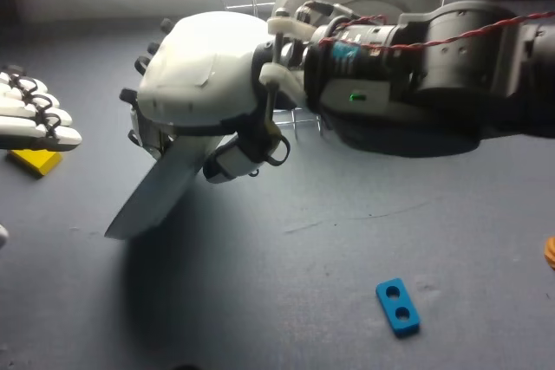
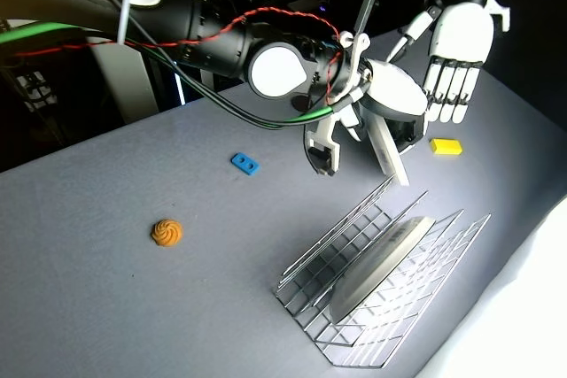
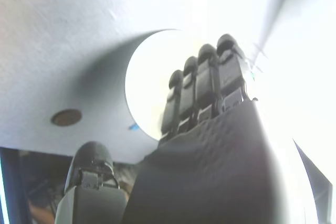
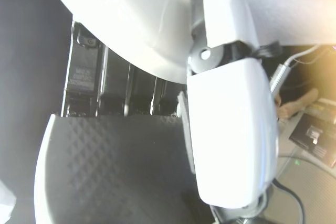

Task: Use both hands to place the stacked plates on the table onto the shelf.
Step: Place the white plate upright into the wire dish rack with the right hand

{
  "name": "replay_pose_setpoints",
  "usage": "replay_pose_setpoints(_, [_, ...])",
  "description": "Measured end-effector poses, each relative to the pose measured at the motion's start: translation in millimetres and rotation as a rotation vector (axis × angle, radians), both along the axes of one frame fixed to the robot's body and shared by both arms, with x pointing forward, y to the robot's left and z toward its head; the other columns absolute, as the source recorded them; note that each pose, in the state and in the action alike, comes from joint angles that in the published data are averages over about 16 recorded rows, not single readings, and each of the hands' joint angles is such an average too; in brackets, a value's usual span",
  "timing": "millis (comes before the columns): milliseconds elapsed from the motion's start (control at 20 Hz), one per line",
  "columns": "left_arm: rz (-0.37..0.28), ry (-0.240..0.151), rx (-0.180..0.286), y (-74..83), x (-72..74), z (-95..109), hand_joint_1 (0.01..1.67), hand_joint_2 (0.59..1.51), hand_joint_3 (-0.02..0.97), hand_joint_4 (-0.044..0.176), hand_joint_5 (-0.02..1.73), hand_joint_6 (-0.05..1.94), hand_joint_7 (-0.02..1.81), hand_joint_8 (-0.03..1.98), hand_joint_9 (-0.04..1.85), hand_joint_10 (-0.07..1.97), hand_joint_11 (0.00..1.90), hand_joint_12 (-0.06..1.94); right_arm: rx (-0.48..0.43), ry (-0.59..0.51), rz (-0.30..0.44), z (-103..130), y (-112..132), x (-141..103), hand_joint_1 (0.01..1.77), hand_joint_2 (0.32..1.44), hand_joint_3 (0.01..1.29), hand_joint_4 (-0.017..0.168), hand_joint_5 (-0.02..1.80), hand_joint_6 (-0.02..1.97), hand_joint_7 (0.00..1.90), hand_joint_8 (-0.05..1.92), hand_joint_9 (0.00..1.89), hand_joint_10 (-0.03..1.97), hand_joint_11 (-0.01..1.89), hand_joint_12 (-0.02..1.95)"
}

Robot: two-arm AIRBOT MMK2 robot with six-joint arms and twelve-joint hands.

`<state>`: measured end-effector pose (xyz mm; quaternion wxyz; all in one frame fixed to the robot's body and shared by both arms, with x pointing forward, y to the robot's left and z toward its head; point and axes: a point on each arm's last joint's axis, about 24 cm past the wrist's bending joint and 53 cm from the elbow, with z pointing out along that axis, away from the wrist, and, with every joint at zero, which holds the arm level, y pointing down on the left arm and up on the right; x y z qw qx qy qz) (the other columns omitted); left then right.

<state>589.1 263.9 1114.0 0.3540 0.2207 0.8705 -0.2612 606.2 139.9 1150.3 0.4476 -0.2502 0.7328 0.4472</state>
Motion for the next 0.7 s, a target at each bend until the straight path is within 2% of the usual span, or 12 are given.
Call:
replay_pose_setpoints(150, [-0.017,-0.016,-0.021,-0.4,-2.2,13.5,0.01,1.129,0.017,-0.001,0.08,0.01,0.07,0.02,0.05,0.01,0.02,0.02,0.024,0.004,-0.01,20.0,-7.5,-1.3,1.33,0.97,0.02,0.003,1.02,0.74,1.1,0.68,1.04,0.84,0.8,1.06])
replay_pose_setpoints(350, [-0.035,-0.03,-0.039,-0.2,-5.8,26.9,0.01,1.126,0.017,-0.001,0.08,0.01,0.07,0.02,0.04,0.01,0.02,0.02,0.055,0.031,-0.028,43.5,-16.8,-3.2,1.34,0.98,0.02,0.003,1.04,0.77,1.13,0.66,1.05,0.81,0.81,1.0])
replay_pose_setpoints(500, [-0.046,-0.039,-0.043,0.4,-7.7,33.1,0.01,1.124,0.017,-0.001,0.08,0.01,0.08,0.01,0.05,0.01,0.02,0.02,0.078,0.055,-0.047,60.1,-25.8,-3.3,1.36,0.98,0.02,-0.002,1.05,0.8,1.14,0.64,1.03,0.94,0.82,0.99])
replay_pose_setpoints(700, [-0.046,-0.045,-0.037,5.5,-7.0,36.9,0.01,1.122,0.018,-0.001,0.08,0.01,0.09,0.01,0.06,0.01,0.02,0.02,0.111,0.106,-0.078,78.3,-39.5,-2.4,1.37,0.98,0.02,-0.002,1.05,0.81,1.14,0.65,1.03,0.94,0.82,1.0])
